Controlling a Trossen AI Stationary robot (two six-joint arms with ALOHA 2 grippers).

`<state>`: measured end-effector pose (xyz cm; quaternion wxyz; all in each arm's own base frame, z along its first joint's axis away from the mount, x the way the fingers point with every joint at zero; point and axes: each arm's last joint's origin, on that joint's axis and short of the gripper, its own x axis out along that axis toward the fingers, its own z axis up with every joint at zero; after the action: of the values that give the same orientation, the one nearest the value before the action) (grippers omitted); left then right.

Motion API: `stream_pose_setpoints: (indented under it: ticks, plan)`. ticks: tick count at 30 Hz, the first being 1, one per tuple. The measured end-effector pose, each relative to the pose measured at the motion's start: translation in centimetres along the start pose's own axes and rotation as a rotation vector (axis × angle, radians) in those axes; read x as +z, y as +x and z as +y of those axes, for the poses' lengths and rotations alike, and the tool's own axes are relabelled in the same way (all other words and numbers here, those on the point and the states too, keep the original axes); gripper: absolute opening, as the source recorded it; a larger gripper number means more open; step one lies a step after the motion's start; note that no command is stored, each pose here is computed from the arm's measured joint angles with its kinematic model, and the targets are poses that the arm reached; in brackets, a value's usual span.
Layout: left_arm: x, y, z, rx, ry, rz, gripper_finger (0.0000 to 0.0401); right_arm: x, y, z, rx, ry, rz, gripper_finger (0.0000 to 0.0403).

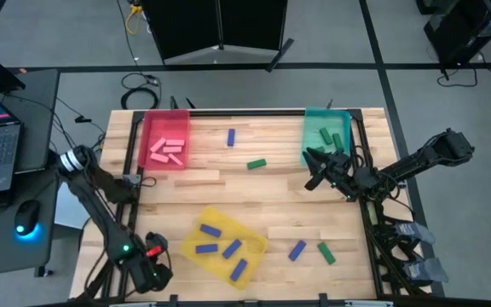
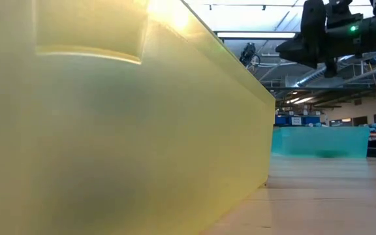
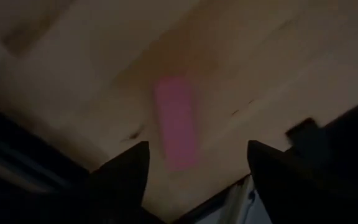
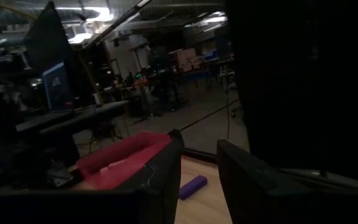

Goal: Sort blocks
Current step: Put the pink block into the red bin

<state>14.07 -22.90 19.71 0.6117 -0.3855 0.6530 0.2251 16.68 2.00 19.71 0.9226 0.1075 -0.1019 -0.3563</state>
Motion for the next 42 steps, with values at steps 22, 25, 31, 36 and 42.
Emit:
stream_pose_setpoints:
  ticks: [22, 25, 31, 36, 42]
  plan:
    - [-2.1, 6.3, 0.1, 0.157, -0.063, -0.076, 0.0278, 0.0, -0.9, 0.9, 0.133, 0.049, 0.023, 0.0115]
    - [-2.1, 6.5, 0.1, 0.158, -0.063, -0.087, 0.0270, 0.0, -1.0, 1.0, 0.139, 0.056, 0.021, 0.0115]
    - [-2.1, 6.6, 0.0, 0.150, -0.061, -0.095, 0.0240, 0.1, -1.2, 1.1, 0.151, 0.062, 0.021, 0.0115]
    - [-2.2, 6.7, -0.1, 0.135, -0.059, -0.092, 0.0168, 0.1, -1.2, 1.1, 0.151, 0.060, 0.020, 0.0115]
    - [-2.1, 6.7, -0.2, 0.132, -0.064, -0.095, 0.0105, 0.1, -1.2, 1.1, 0.150, 0.059, 0.020, 0.0115]
